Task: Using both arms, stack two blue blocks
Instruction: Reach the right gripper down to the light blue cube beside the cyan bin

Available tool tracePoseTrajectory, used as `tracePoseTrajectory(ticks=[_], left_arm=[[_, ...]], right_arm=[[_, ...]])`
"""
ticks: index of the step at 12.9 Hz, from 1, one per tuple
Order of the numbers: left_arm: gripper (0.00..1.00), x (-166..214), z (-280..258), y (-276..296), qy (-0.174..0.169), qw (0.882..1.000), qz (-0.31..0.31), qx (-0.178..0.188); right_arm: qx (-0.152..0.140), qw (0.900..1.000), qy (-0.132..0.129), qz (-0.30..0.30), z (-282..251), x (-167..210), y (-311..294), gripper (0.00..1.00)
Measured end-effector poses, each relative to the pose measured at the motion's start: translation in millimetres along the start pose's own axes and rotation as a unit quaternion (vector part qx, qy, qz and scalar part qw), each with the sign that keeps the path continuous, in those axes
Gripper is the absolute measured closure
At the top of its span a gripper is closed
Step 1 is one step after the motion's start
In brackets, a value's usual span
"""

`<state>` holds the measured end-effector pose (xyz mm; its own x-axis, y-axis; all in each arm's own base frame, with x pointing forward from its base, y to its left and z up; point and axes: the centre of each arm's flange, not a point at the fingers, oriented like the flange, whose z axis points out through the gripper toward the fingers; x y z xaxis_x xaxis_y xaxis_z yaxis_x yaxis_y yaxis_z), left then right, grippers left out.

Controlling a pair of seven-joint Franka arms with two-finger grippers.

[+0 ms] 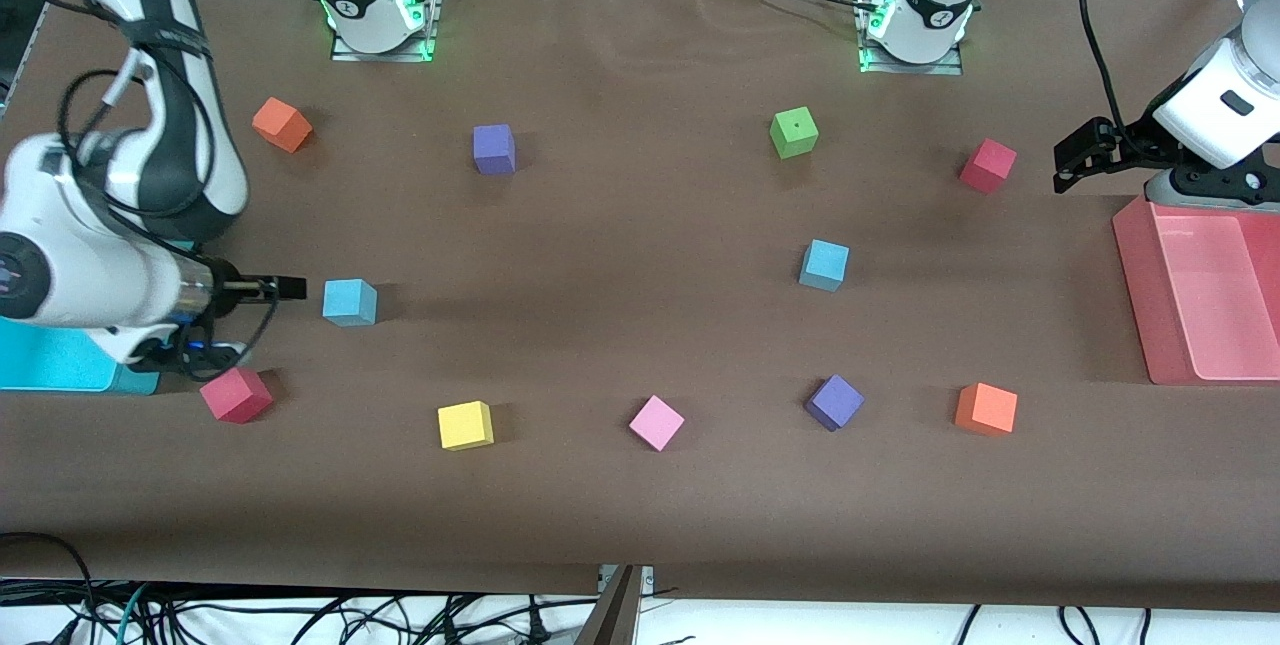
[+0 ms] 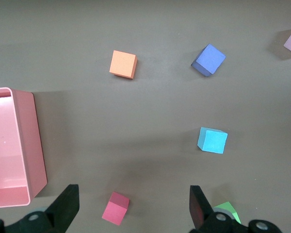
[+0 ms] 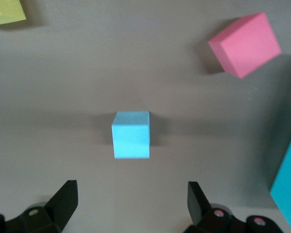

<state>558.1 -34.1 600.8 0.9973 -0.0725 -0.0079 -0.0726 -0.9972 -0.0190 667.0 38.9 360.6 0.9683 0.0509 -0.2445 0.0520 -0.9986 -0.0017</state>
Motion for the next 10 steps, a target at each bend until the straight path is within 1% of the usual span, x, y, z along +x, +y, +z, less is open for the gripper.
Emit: tracePoseTrajectory(ticks=[2,4,7,10], left_arm=[[0.0,0.0,0.0,0.0,0.0,1.0,0.0,0.0],[0.0,0.0,-0.1,0.0,0.0,1.0,0.0,0.0],[0.0,0.0,-0.1,0.2,0.0,1.0,0.0,0.0],[0.0,0.0,0.0,0.2,0.0,1.0,0.0,0.0]], right_arm=[[-0.004,1.0,0.005,-0.005,33.1,15.6,-8.2,0.0],[-0.006,1.0,0.017,-0.005,70.4,24.2,-8.6,0.0],[-0.007,1.0,0.029,-0.003,113.5,21.6,-5.7,0.0],[-0.008,1.0,0.025,-0.003,133.2,15.8,-6.1,0.0]])
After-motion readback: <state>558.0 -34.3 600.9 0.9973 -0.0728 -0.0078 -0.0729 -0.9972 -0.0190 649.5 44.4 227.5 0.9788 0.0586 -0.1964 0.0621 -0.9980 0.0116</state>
